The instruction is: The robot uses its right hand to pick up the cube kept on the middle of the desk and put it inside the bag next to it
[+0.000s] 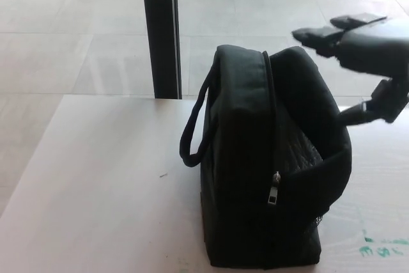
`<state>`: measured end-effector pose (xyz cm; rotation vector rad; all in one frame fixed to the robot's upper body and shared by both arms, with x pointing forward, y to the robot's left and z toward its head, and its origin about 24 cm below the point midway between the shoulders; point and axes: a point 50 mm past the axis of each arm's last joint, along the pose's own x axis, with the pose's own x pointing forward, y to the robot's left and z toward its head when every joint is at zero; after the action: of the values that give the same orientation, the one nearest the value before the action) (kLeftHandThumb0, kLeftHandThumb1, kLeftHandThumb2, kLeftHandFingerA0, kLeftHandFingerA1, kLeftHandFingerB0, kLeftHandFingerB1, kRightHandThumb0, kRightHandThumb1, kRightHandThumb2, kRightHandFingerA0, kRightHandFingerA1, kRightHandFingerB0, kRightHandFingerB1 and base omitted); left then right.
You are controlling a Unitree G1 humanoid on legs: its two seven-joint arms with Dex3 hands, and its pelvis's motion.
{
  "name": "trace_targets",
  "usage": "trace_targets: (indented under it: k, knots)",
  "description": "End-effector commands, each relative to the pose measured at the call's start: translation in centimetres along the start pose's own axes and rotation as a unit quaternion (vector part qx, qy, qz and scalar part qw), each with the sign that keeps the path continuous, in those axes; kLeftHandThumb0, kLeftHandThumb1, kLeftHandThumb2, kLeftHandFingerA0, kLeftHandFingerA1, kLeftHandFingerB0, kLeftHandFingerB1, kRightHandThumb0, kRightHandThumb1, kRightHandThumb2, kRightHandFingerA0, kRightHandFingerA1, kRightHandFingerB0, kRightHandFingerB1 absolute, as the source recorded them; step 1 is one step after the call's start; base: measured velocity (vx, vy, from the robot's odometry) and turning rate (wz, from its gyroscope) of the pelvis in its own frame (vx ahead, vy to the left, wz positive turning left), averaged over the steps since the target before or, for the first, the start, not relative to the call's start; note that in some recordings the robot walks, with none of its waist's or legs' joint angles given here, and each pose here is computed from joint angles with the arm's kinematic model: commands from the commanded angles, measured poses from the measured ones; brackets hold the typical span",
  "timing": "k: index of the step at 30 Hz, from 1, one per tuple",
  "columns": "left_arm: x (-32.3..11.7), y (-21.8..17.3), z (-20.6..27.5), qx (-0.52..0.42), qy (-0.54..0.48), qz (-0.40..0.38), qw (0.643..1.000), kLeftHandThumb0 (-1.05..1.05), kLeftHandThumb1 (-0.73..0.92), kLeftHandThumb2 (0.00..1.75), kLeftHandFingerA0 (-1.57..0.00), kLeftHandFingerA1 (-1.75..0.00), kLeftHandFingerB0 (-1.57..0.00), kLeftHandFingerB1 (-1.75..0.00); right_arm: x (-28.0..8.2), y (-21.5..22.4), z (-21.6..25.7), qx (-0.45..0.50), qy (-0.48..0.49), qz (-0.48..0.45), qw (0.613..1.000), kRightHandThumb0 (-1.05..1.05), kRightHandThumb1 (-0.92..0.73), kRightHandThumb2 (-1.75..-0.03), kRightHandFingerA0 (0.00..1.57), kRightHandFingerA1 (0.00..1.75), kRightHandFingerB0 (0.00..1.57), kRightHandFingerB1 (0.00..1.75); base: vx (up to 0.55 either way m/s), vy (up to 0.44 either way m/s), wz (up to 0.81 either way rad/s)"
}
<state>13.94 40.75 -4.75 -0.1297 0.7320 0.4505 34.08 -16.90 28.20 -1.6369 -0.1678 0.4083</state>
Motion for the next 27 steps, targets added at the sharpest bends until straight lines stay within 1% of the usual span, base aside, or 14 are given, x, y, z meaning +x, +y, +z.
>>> trace_targets:
  k: [1, 3, 4, 7, 10, 11, 12, 13, 15, 16, 22, 23, 25, 27]
  knots:
    - [-0.6, 1.3, 0.1, -0.005, 0.003, 0.020, 1.000, -1.05, 0.48, 0.93, -0.37, -1.48, -0.31, -1.46, -3.7, -3.9, -3.1, 0.135, 0.026, -0.064, 0.988, -0.72, -0.50, -0.91, 0.01, 0.26, 0.07, 0.35, 0.00, 0.000, 0.00]
    - [-0.6, 1.3, 0.0, -0.001, 0.004, 0.020, 1.000, -1.05, 0.48, 0.93, -0.37, -1.48, -0.33, -1.45, -4.7, -4.4, -4.0, 0.156, 0.031, -0.088, 0.983, -0.72, -0.51, -0.91, 0.00, 0.29, 0.08, 0.35, 0.00, 0.000, 0.00]
    - [-0.6, 1.3, 0.0, -0.002, 0.004, 0.019, 1.000, -1.05, 0.47, 0.93, -0.37, -1.47, -0.35, -1.44, -5.6, -4.4, -5.0, 0.171, 0.036, -0.111, 0.978, -0.65, -0.68, -0.64, 0.06, 0.33, 0.15, 0.25, 0.00, 0.000, 0.00]
    - [-0.6, 1.3, -0.1, -0.002, 0.005, 0.018, 1.000, -1.05, 0.47, 0.91, -0.39, -1.46, -0.37, -1.44, -6.8, -4.2, -5.8, 0.183, 0.048, -0.131, 0.973, -0.61, -0.67, -0.62, 0.08, 0.35, 0.15, 0.26, 0.00, 0.000, 0.00]
    - [-0.7, 1.4, -0.1, 0.004, 0.004, 0.017, 1.000, -1.05, 0.48, 0.92, -0.41, -1.48, -0.34, -1.44, -9.7, -1.9, -8.9, 0.247, 0.092, -0.145, 0.954, -0.57, -0.66, -0.61, 0.09, 0.31, 0.16, 0.27, 0.00, 0.000, 0.00]
    - [-0.7, 1.4, -0.1, 0.004, 0.004, 0.018, 1.000, -1.05, 0.48, 0.92, -0.40, -1.48, -0.33, -1.45, -10.7, -0.6, -10.0, 0.281, 0.122, -0.147, 0.940, -0.33, -0.50, -1.02, 0.03, 0.52, 0.00, 0.48, 0.00, 0.000, 0.00]
    - [-0.6, 1.3, 0.0, 0.003, 0.002, 0.015, 1.000, -1.05, 0.49, 0.93, -0.37, -1.49, -0.31, -1.47, -11.2, 0.1, -10.6, 0.295, 0.139, -0.145, 0.934, -0.52, -0.65, -0.63, 0.07, 0.29, 0.14, 0.27, 0.00, 0.000, 0.00]
    - [-0.6, 1.3, 0.1, 0.005, 0.002, 0.013, 1.000, -1.05, 0.49, 0.95, -0.43, -1.48, -0.30, -1.42, -11.7, 0.8, -11.1, 0.301, 0.150, -0.145, 0.931, -0.51, -0.65, -0.62, 0.08, 0.30, 0.14, 0.27, 0.00, 0.000, 0.00]
    - [-0.6, 1.3, 0.0, 0.007, 0.004, 0.015, 1.000, -1.05, 0.51, 0.92, -0.38, -1.47, -0.31, -1.45, -12.9, 2.3, -12.1, 0.321, 0.182, -0.146, 0.918, -0.51, -0.66, -0.61, 0.08, 0.30, 0.14, 0.26, 0.00, 0.000, 0.00]
    - [-0.6, 1.3, 0.0, 0.005, 0.001, 0.016, 1.000, -1.05, 0.50, 0.92, -0.37, -1.47, -0.32, -1.45, -14.5, 4.4, -13.6, 0.337, 0.216, -0.165, 0.901, -0.32, -0.52, -1.02, 0.04, 0.52, 0.00, 0.48, 0.00, 0.000, 0.00]
    - [-0.7, 1.5, -0.3, 0.000, 0.007, 0.019, 1.000, -1.05, 0.48, 0.93, -0.36, -1.47, -0.33, -1.46, -19.3, 12.8, -16.8, 0.379, 0.339, -0.200, 0.837, -0.33, -0.52, -1.04, 0.03, 0.52, 0.00, 0.48, 0.00, 0.000, 0.00]
    - [-0.7, 1.5, -0.3, 0.000, 0.007, 0.019, 1.000, -1.05, 0.48, 0.93, -0.36, -1.47, -0.33, -1.46, -19.3, 12.8, -16.8, 0.379, 0.339, -0.200, 0.838, -0.33, -0.52, -1.04, 0.03, 0.52, 0.00, 0.48, 0.00, 0.000, 0.00]
    - [-0.7, 1.5, -0.2, -0.001, 0.006, 0.021, 1.000, -1.05, 0.50, 0.92, -0.36, -1.45, -0.31, -1.43, -21.8, 17.4, -17.2, 0.405, 0.408, -0.211, 0.791, -0.34, -0.53, -1.06, 0.02, 0.53, 0.00, 0.49, 0.00, 0.000, 0.00]
    - [-0.7, 1.5, -0.2, 0.001, 0.006, 0.020, 1.000, -1.05, 0.51, 0.91, -0.35, -1.45, -0.30, -1.43, -22.3, 18.4, -17.2, 0.411, 0.422, -0.214, 0.779, -0.34, -0.55, -1.06, 0.03, 0.53, 0.00, 0.50, 0.00, 0.000, 0.00]
